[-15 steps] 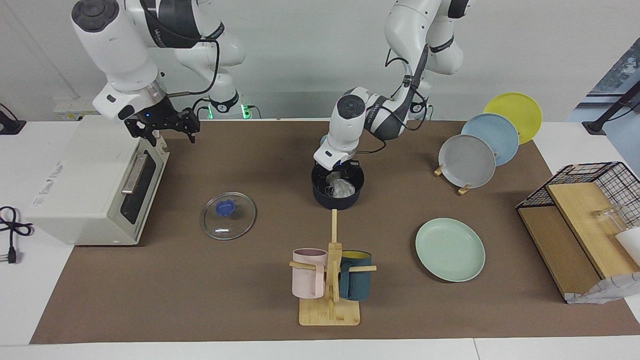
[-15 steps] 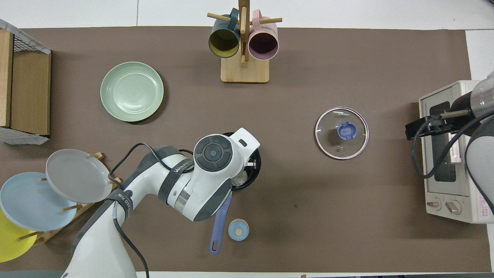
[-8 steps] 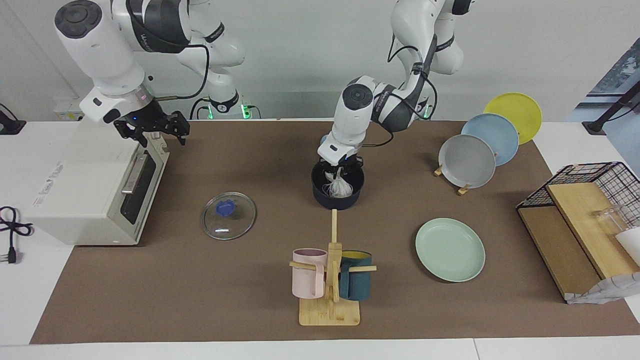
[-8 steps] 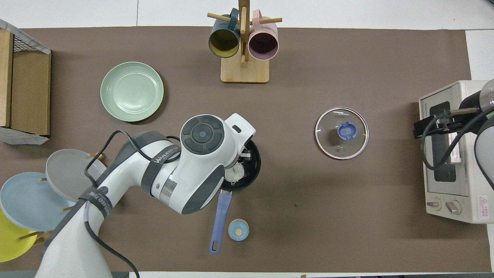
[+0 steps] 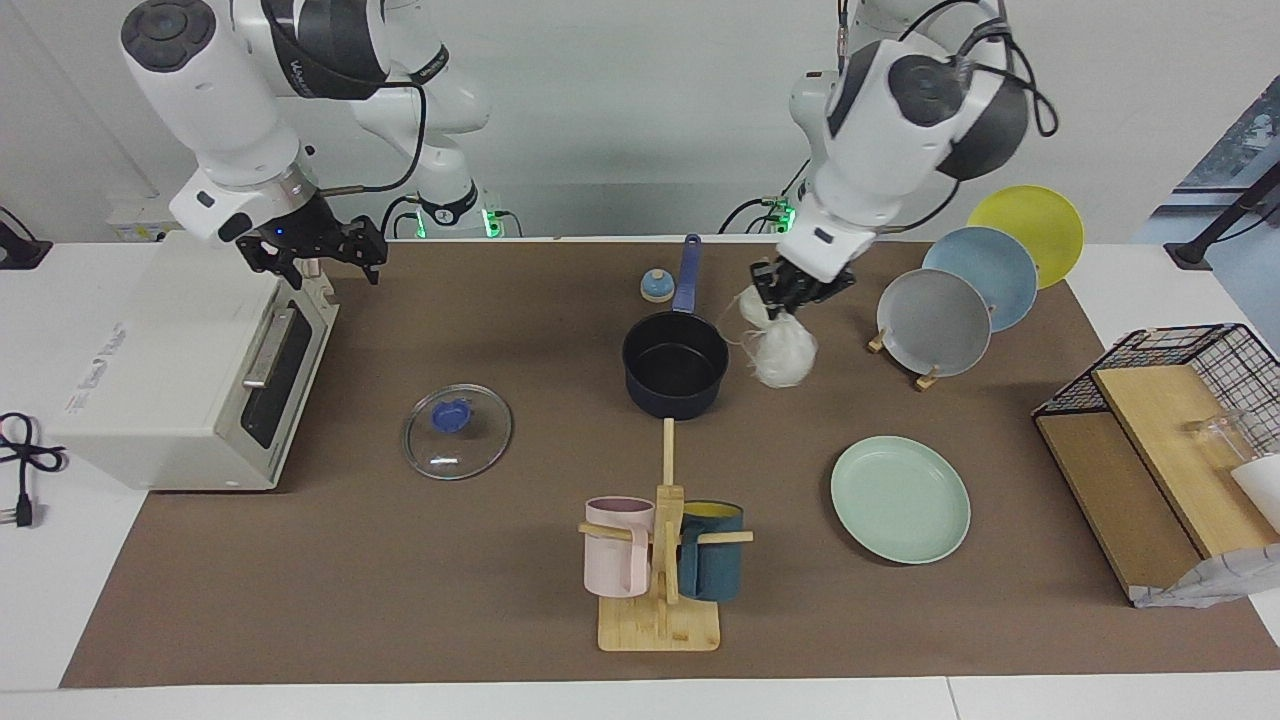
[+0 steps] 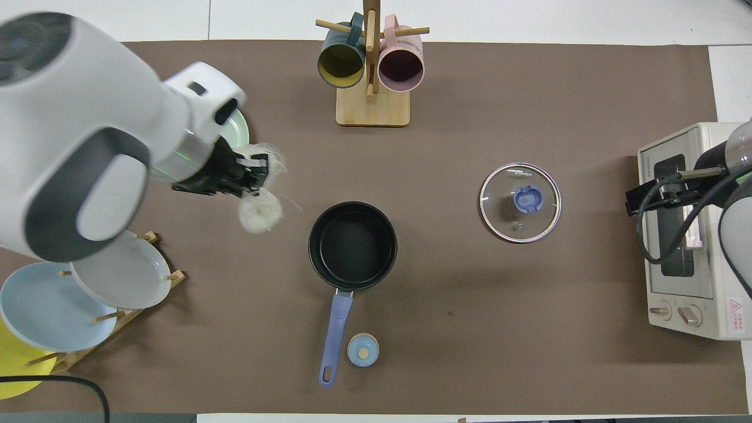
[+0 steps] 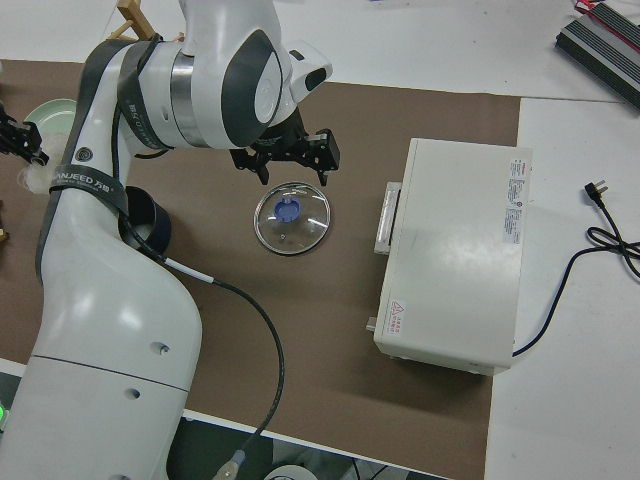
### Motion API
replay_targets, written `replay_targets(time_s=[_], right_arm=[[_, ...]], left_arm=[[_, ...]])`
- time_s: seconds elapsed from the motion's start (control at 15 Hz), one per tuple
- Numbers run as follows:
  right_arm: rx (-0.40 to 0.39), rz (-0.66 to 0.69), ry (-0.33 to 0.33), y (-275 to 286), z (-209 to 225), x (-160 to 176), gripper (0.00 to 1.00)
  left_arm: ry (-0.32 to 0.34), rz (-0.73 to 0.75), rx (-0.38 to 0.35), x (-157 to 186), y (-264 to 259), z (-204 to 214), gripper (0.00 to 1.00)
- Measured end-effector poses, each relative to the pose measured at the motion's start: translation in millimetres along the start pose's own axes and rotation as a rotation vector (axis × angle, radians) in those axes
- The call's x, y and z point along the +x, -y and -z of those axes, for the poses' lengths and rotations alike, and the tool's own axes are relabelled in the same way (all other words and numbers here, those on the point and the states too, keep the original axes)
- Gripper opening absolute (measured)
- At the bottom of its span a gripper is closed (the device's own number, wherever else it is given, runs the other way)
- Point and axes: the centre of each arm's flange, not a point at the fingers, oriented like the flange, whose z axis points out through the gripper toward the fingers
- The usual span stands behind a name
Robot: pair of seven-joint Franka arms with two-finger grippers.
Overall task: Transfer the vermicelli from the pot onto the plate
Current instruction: 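Lift the vermicelli with the left gripper and carry it to the green plate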
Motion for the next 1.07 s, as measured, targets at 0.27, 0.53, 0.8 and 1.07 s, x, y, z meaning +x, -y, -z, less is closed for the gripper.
replay_targets(time_s=[0.27,0.53,0.8,1.07], right_arm=[[0.002,-0.015,0.0,-8,0,-1,1.0],[0.002,-0.015,0.0,-8,0,-1,1.0],[0.002,-0.015,0.0,-8,0,-1,1.0],[0.002,-0.015,-0.002,-8,1,-1,1.0]], left_arm=[[-0.031,0.015,-0.026,50,100,8,0.19],[-0.091,0.012,0.015,98,129,-39,0.19],[-0.103,-0.017,0.027,136,159,-96,0.19],[-0.109,-0.037,0.033,154,164,-136,0.19]])
